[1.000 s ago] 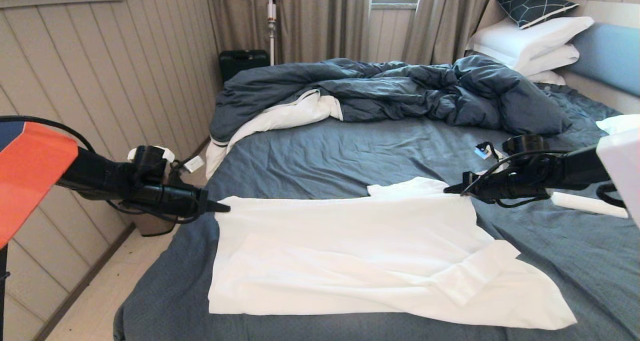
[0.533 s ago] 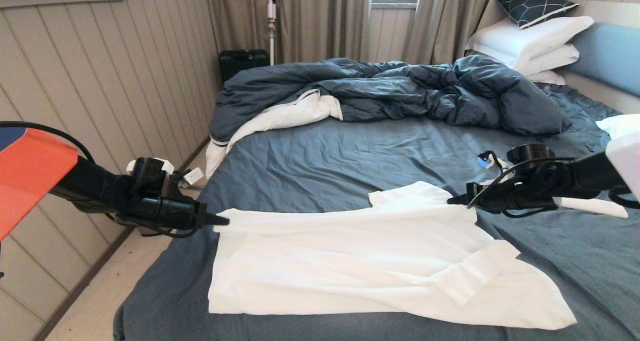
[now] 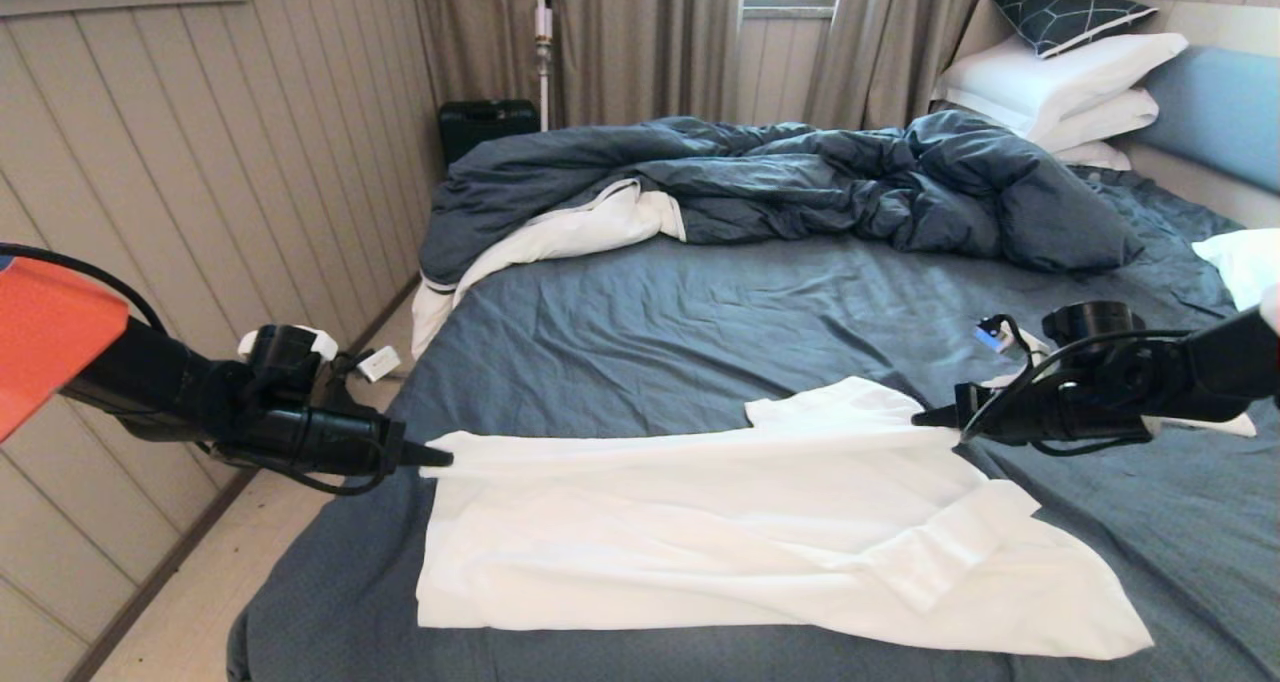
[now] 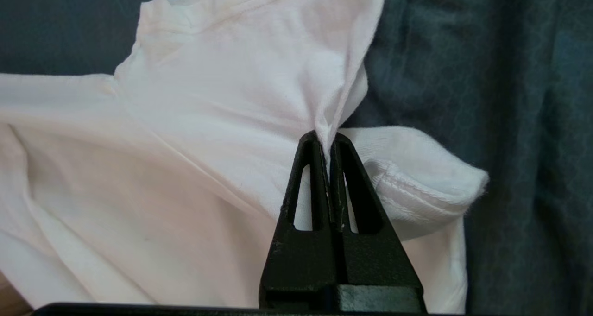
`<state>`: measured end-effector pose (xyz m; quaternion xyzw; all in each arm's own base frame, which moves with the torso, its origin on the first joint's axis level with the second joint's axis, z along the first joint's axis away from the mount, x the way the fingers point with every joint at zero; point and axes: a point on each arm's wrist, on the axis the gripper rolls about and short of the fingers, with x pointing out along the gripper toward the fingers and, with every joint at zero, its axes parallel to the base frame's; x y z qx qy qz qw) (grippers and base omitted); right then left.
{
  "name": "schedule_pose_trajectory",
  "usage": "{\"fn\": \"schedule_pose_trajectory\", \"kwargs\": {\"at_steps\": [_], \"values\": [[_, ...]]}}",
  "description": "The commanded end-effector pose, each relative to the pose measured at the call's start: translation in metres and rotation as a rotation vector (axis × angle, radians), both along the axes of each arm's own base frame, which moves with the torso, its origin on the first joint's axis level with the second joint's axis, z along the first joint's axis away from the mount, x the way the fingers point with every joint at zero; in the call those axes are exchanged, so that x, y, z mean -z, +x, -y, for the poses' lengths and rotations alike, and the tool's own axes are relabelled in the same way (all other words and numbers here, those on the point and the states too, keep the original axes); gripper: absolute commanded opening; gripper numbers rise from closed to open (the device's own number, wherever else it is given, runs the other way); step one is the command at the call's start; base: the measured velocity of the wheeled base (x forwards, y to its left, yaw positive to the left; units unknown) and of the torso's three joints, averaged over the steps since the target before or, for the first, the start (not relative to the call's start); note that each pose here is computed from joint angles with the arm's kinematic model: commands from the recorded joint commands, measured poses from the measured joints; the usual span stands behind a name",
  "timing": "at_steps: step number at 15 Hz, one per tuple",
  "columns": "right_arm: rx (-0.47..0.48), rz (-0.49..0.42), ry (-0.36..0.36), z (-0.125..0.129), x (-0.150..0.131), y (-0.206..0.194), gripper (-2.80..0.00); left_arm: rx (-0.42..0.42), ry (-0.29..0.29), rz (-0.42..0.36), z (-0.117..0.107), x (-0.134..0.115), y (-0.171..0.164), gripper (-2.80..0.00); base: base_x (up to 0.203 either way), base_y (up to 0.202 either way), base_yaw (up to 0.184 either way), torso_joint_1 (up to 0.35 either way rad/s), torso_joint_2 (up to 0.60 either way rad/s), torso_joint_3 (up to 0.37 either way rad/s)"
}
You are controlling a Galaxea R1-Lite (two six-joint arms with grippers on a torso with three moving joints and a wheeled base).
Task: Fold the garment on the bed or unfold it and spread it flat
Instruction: Fold the white T-shirt
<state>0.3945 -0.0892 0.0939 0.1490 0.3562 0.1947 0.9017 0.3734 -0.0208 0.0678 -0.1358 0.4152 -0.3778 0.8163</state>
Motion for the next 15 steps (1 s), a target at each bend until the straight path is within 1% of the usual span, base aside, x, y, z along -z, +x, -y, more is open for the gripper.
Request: {"fn": "schedule_pose_trajectory", "kwargs": {"at_steps": [1,3,7,10,15], "values": [[-0.006,0.002,-0.003,-0.002,-0.004,-0.009,-2.80,0.002,-0.003,0.000,0.000,0.001,-0.007,-2.80,0.000,0.000,0.000,0.000,0.00,0.000],[-0.012,0.005,-0.018,0.002,0.003,-0.016,-2.80,0.002,-0.001,0.029,0.000,0.007,-0.008,-2.80,0.000,0.000,0.000,0.000,0.00,0.000],[-0.011,-0.015,-0.022,0.003,0.014,-0.021,-2.80,0.000,-0.002,0.008,0.000,0.013,-0.009,-2.80,0.000,0.000,0.000,0.000,0.00,0.000],[-0.034,0.000,-0.043,0.001,0.020,-0.026,-2.80,-0.001,-0.003,-0.004,0.000,0.013,-0.012,-2.80,0.000,0.000,0.000,0.000,0.00,0.000],[-0.037,0.008,-0.048,0.000,0.023,-0.032,-2.80,0.001,-0.001,-0.019,0.000,0.015,-0.020,-2.80,0.000,0.000,0.000,0.000,0.00,0.000]]}}
